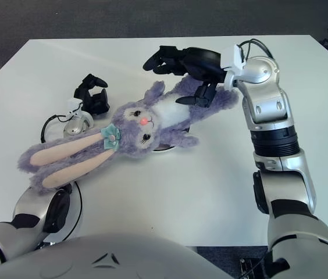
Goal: Put the doll into the plate.
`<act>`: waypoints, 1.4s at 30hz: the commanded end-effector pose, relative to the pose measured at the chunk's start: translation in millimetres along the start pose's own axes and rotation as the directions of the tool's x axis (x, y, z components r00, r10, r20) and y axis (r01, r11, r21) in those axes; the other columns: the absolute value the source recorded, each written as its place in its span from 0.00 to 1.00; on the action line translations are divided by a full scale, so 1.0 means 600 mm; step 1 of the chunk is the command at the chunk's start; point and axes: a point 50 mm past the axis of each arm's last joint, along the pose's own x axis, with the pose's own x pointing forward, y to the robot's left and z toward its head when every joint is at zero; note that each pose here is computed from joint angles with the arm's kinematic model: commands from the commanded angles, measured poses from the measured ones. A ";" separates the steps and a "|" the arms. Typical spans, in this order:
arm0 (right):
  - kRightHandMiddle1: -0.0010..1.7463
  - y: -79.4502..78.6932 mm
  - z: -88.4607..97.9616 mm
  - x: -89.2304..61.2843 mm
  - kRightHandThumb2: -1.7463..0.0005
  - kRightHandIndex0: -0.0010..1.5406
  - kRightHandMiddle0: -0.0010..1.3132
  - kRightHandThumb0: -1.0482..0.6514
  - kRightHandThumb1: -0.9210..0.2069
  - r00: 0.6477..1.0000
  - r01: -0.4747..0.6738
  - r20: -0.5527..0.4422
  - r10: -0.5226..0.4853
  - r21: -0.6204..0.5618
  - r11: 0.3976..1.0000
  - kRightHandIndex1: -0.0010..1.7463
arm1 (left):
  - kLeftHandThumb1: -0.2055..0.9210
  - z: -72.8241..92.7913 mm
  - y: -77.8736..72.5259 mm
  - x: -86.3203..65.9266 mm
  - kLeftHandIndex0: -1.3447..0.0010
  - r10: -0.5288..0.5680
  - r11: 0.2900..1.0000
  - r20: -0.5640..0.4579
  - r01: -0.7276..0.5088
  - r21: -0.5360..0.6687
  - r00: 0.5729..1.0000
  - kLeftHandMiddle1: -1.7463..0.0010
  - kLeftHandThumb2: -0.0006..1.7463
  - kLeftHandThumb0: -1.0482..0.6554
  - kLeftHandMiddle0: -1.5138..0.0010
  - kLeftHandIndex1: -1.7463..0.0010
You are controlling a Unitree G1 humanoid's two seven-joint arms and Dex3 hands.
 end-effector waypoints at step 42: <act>0.37 -0.143 -0.020 -0.091 0.26 0.12 0.00 0.58 0.56 0.940 0.321 -0.146 -0.308 0.078 0.944 0.17 | 0.54 -0.108 -0.003 -0.077 0.59 0.004 1.000 -0.269 -0.006 -0.008 0.963 0.00 0.69 0.35 0.17 0.00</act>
